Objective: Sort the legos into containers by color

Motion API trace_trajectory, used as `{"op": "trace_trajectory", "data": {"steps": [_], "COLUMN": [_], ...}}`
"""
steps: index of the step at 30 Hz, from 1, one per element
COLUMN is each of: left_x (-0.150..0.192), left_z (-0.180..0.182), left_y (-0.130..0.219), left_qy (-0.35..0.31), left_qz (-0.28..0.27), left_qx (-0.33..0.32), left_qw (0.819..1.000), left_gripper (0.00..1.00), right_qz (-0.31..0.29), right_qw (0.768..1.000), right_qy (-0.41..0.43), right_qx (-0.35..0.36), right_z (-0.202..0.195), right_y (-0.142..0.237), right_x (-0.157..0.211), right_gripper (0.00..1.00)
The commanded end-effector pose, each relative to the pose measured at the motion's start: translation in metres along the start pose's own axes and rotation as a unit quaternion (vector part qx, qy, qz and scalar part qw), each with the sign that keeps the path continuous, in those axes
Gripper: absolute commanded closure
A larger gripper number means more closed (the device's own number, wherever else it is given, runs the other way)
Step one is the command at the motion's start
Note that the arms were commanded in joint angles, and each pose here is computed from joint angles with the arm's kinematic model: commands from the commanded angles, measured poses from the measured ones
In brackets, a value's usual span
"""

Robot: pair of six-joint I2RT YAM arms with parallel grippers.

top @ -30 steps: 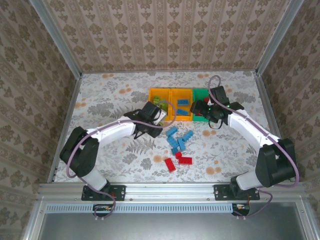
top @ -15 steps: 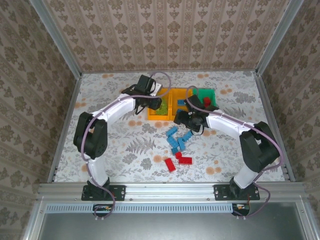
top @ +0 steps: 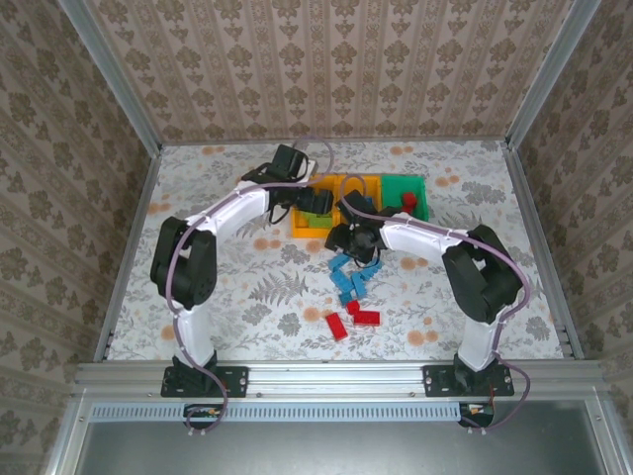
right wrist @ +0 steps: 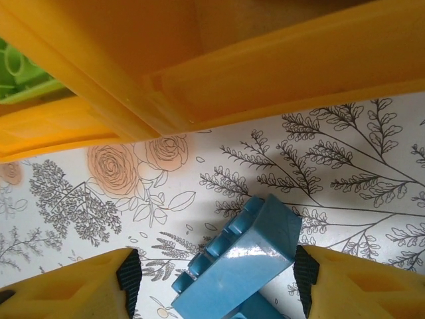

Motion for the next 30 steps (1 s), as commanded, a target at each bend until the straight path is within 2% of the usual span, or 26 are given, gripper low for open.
{"op": "trace_trajectory", "data": {"steps": [1, 6, 12, 17, 20, 23, 28, 30], "left_x": [-0.01, -0.002, 0.016, 0.033, 0.041, 0.05, 0.062, 0.066], "left_z": [0.01, 0.024, 0.029, 0.045, 0.049, 0.053, 0.055, 0.056], "left_y": [0.036, 0.059, 0.078, 0.084, 0.085, 0.083, 0.084, 0.085], "left_qy": [0.053, 0.085, 0.077, 0.093, 0.1, 0.106, 0.114, 0.116], "left_qz": [-0.041, -0.066, -0.072, -0.068, -0.063, -0.054, -0.047, -0.047], "left_qx": [-0.01, -0.014, -0.04, -0.058, -0.062, -0.066, -0.068, -0.068], "left_qw": [0.998, 0.994, 0.994, 0.992, 0.991, 0.991, 0.99, 0.99], "left_gripper": [0.0, 0.0, 0.0, 0.0, 0.0, 0.0, 0.0, 0.0], "right_qz": [0.019, 0.039, 0.054, 0.053, 0.057, 0.059, 0.049, 0.032], "right_qw": [1.0, 0.999, 0.998, 0.998, 0.998, 0.998, 0.999, 0.999], "right_qy": [-0.013, -0.011, -0.009, -0.004, 0.0, 0.005, 0.013, 0.019], "right_qx": [0.006, 0.01, 0.013, 0.016, 0.013, 0.017, 0.01, 0.0], "right_z": [0.006, 0.006, 0.009, 0.01, 0.013, 0.013, 0.018, 0.023], "right_y": [-0.001, -0.009, -0.022, -0.023, -0.023, -0.025, -0.02, -0.01], "right_x": [0.002, 0.008, 0.008, 0.006, 0.006, 0.005, 0.0, -0.004], "right_gripper": [0.36, 0.39, 0.49, 0.49, 0.6, 0.64, 0.78, 0.79]}}
Point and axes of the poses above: each hand's point on the last joint's axis, 136 mm out from that joint toward the fingers, its own y axis back along the fingers, its own z axis along the line the jaws close on, x = y × z, the point moved 8 cm from there along y, back along the fingers, and after that the axes turned 3 degrees about y, right-handed, at the moved point
